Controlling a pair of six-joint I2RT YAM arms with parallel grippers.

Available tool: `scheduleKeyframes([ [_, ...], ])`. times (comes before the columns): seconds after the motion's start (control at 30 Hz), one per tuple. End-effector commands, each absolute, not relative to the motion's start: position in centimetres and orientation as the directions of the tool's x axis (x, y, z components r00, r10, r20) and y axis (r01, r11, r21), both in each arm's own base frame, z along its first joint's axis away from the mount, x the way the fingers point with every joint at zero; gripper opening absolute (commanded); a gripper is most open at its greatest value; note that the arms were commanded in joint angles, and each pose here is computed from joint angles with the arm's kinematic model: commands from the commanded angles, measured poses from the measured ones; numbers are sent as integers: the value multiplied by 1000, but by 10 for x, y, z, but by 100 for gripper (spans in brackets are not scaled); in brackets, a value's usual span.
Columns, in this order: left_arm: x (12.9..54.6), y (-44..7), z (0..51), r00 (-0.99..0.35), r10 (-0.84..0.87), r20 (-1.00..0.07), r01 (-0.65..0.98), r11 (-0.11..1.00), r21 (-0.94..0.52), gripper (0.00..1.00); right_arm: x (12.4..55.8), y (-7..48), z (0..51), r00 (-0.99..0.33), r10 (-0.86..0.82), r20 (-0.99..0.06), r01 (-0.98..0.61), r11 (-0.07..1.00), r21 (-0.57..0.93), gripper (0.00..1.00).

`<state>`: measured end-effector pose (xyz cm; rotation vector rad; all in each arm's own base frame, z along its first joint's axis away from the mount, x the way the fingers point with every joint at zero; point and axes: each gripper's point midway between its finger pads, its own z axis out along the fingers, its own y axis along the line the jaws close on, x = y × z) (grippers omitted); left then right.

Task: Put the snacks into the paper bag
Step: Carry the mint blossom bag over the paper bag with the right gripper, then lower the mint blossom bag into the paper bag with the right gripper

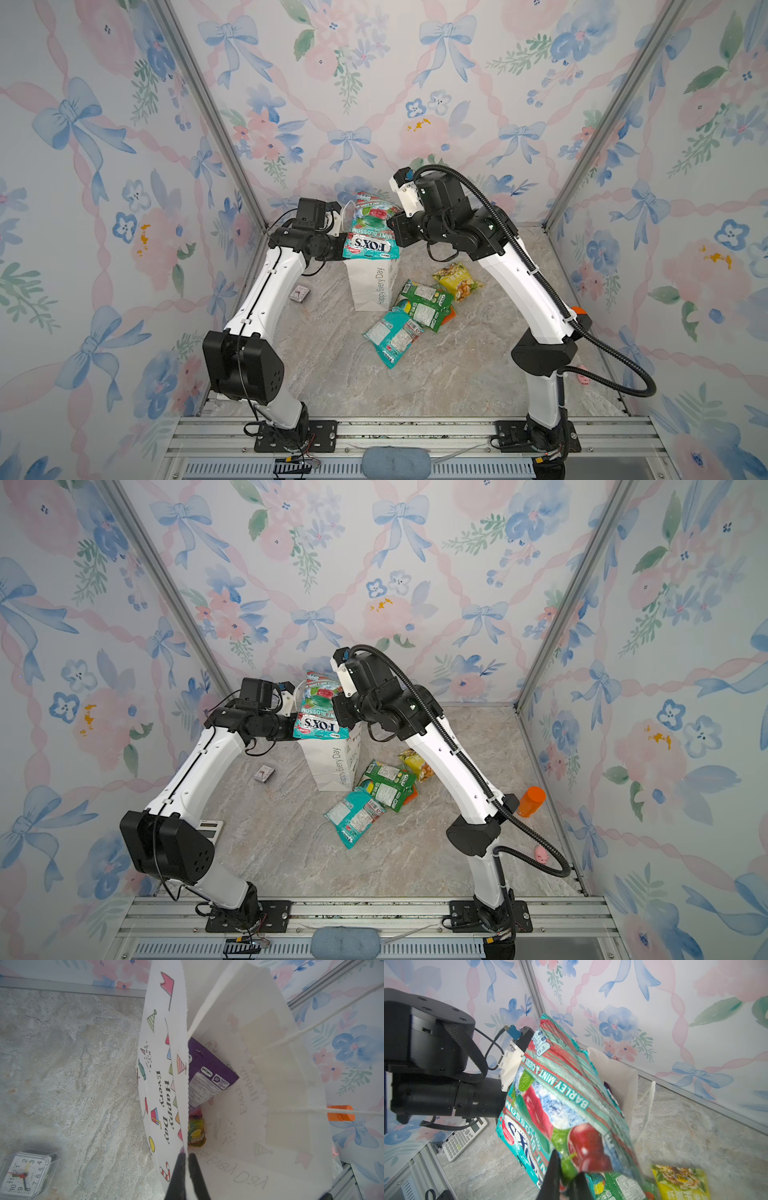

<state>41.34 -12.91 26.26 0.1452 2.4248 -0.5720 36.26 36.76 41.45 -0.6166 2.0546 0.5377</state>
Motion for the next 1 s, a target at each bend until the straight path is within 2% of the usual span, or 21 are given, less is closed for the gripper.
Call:
scheduleKeyframes([
  [0.0, 412, -129, 269, -780, -48, -624, 243, 896, -373, 0, 370, 360, 430, -425, -209, -880, -608, 787, 106, 0],
  [0.43, 413, -129, 267, -782, -48, -621, 242, 896, -373, 0, 392, 348, 442, -374, -179, -910, -574, 815, 76, 0],
  [0.97, 413, -130, 267, -783, -47, -620, 242, 896, -374, 0, 419, 373, 426, -356, -151, -922, -582, 808, 92, 0],
])
